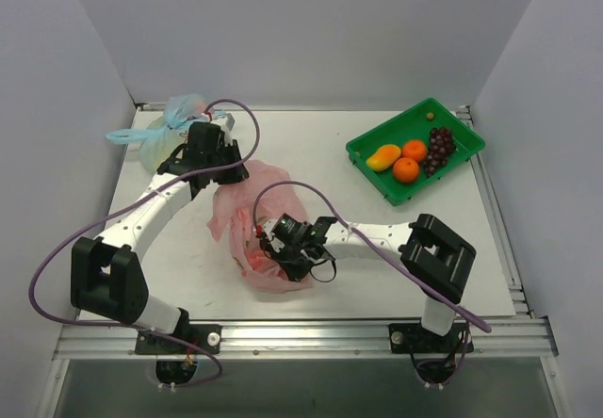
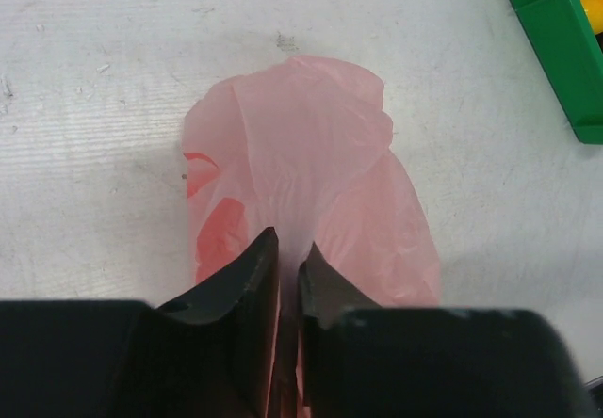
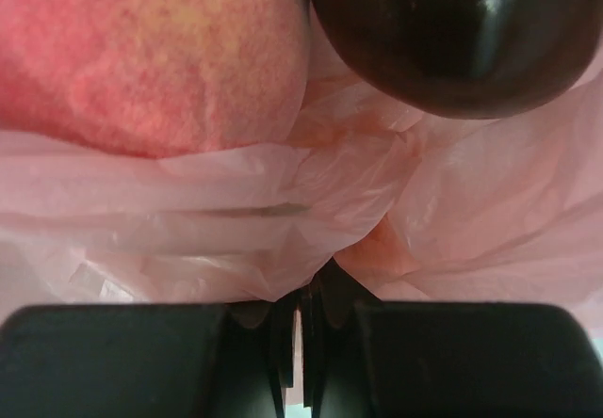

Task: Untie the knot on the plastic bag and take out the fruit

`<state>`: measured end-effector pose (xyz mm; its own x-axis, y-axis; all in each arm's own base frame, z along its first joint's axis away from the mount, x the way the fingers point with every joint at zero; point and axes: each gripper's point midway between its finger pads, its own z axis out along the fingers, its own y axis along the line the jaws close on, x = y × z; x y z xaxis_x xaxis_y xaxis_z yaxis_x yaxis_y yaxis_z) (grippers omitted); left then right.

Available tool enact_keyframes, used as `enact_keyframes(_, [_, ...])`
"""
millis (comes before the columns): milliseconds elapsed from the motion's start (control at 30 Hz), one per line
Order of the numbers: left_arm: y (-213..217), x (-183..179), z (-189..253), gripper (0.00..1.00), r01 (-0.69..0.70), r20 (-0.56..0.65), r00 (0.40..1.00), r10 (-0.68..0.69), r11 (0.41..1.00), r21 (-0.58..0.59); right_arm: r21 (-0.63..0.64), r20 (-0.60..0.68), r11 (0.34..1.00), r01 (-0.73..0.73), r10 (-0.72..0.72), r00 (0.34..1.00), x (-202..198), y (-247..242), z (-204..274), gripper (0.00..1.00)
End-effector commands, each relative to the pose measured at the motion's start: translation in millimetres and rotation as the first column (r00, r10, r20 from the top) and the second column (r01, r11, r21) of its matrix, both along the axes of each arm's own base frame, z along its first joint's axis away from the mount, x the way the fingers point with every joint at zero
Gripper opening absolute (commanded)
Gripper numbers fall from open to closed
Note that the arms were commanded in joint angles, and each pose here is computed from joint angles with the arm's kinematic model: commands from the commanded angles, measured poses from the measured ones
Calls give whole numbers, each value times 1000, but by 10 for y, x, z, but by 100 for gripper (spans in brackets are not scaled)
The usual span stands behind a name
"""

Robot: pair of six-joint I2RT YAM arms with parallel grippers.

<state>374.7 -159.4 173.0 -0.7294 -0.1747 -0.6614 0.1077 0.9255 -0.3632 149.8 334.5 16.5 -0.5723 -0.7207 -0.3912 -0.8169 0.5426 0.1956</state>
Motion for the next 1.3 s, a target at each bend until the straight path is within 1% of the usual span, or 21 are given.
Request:
enact_keyframes(0, [-47,97,119,29,13,44,999,-11,999,-43,-123,26,992,5,-2,1000,-9,-260,-55,0])
enact_keyframes(33, [-40,95,139,36,12,51,999,-10,999,-42,-114,37,993,15,-11,999,19,-243,-18,0])
enact_keyframes(100, [-38,93,197,41,14,65,998,-11,999,-43,-91,69,995,28,-22,997,94,-176,57,0])
enact_keyframes(133, [-21,71,267,53,14,81,997,-10,999,-41,-81,80,996,36,-29,996,124,-152,95,0])
enact_keyframes(167, [4,64,312,57,6,94,996,-3,999,-35,-75,90,996,43,-36,995,154,-137,131,3])
enact_keyframes(200, [28,40,354,66,-1,104,995,4,999,-33,-63,112,997,52,-45,993,202,-109,192,7])
enact_keyframes(233, [64,-26,444,76,-10,125,992,14,999,-37,-43,127,998,54,-48,991,221,-93,276,17])
enact_keyframes(267, [106,-60,491,82,-26,139,990,30,999,-33,-31,140,998,57,-52,989,236,-88,335,22])
enact_keyframes(300, [130,-101,543,88,-32,154,987,37,999,-36,-22,150,998,60,-56,987,245,-94,378,27])
enact_keyframes(333, [174,-208,632,89,-42,176,983,50,998,-48,7,166,998,63,-63,984,261,-88,492,37])
enact_keyframes(367, [217,-257,674,93,-60,189,980,68,997,-48,17,176,998,64,-66,982,265,-99,544,42])
enact_keyframes(433, [289,-427,843,93,-81,225,970,96,994,-78,54,196,996,65,-75,978,266,-101,694,55])
enact_keyframes(500, [356,-620,904,97,-96,240,964,117,991,-98,94,215,993,66,-85,973,264,-108,853,64])
enact_keyframes(600, [423,-872,939,98,-111,239,961,139,986,-128,143,234,987,72,-105,967,275,-106,1049,68])
enact_keyframes(767, [559,-1177,980,97,-138,243,956,167,982,-132,234,225,971,50,-104,969,231,9,1343,68])
enact_keyframes(833, [573,-1321,885,98,-137,206,965,164,981,-136,257,226,965,46,-107,968,236,58,1406,68])
enact_keyframes(1000, [385,-1613,395,97,-93,44,994,105,971,-219,288,239,952,101,-173,955,360,129,1399,65])
enact_keyframes(1033, [354,-1699,138,97,-109,-31,994,105,969,-223,292,236,950,113,-186,954,380,143,1382,65])
enact_keyframes(1100, [314,-1793,-35,98,-117,-70,992,103,964,-239,306,210,943,129,-199,957,375,207,1296,63])
enact_keyframes(1133, [292,-1863,-234,97,-143,-126,985,114,959,-246,312,194,942,129,-195,961,360,234,1264,62])
enact_keyframes(1267, [66,-2070,-562,93,-120,-194,979,67,955,-273,318,111,941,118,-161,981,226,346,1064,58])
